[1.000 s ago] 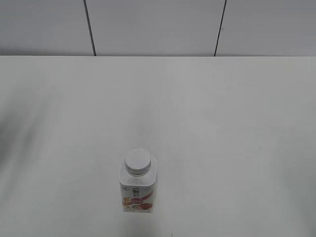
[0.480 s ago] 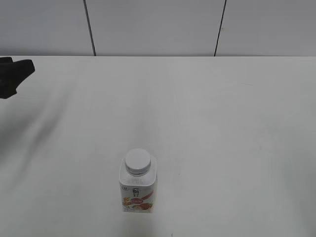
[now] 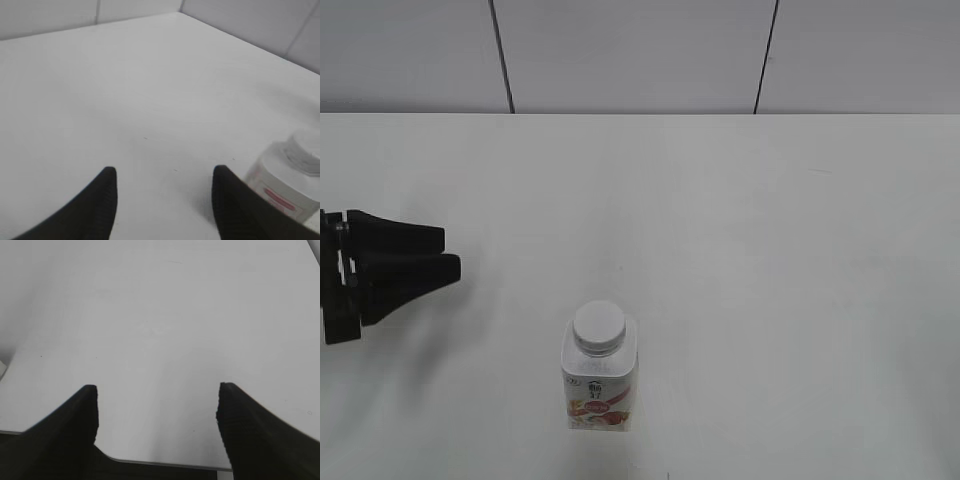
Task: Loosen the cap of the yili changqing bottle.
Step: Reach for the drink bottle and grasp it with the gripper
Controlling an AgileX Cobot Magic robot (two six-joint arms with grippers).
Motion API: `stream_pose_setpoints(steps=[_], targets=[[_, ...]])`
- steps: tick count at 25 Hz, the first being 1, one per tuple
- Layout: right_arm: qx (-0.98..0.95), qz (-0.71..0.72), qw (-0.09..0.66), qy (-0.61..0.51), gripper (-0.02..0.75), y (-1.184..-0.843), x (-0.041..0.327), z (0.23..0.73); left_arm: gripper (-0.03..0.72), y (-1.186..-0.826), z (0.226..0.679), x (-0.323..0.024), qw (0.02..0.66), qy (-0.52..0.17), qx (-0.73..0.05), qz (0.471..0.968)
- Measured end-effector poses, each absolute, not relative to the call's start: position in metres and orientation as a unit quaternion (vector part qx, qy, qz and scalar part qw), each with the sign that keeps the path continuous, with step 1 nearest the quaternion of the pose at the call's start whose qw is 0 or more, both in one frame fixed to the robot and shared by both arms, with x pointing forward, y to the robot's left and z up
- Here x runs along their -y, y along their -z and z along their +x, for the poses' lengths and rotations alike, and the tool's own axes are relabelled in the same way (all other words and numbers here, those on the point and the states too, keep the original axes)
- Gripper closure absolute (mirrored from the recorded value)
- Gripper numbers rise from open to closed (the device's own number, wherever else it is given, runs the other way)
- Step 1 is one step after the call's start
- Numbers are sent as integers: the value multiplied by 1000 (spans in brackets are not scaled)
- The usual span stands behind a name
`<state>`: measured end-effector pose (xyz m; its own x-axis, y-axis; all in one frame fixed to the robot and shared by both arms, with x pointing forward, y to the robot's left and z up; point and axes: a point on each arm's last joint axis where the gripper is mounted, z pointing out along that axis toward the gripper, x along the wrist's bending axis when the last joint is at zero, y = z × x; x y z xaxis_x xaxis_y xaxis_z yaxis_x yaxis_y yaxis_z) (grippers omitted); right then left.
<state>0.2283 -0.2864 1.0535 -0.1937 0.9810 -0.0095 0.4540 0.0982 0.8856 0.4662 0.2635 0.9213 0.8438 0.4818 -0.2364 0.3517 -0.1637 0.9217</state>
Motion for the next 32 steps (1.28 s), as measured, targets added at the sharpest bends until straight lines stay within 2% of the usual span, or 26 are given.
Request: stream_pose_setpoints(steps=[7, 13, 16, 20, 25, 32], targets=[[-663, 541, 332, -397, 153, -1054, 286, 228, 286, -909, 456, -251, 529, -19, -219, 820], [-663, 541, 332, -397, 153, -1054, 286, 228, 124, -905, 453, -228, 508, -14, -179, 842], [-663, 541, 332, -397, 153, -1054, 286, 228, 86, -902, 450, -218, 493, -14, -151, 857], [-663, 541, 332, -397, 153, -1054, 286, 228, 81, -901, 447, -210, 488, -18, -119, 865], [-663, 541, 332, -397, 153, -1054, 286, 228, 89, -898, 452, -208, 497, -27, -137, 857], [-663, 541, 332, -397, 153, -1054, 286, 228, 95, -877, 453, -202, 533, 12, -126, 837]])
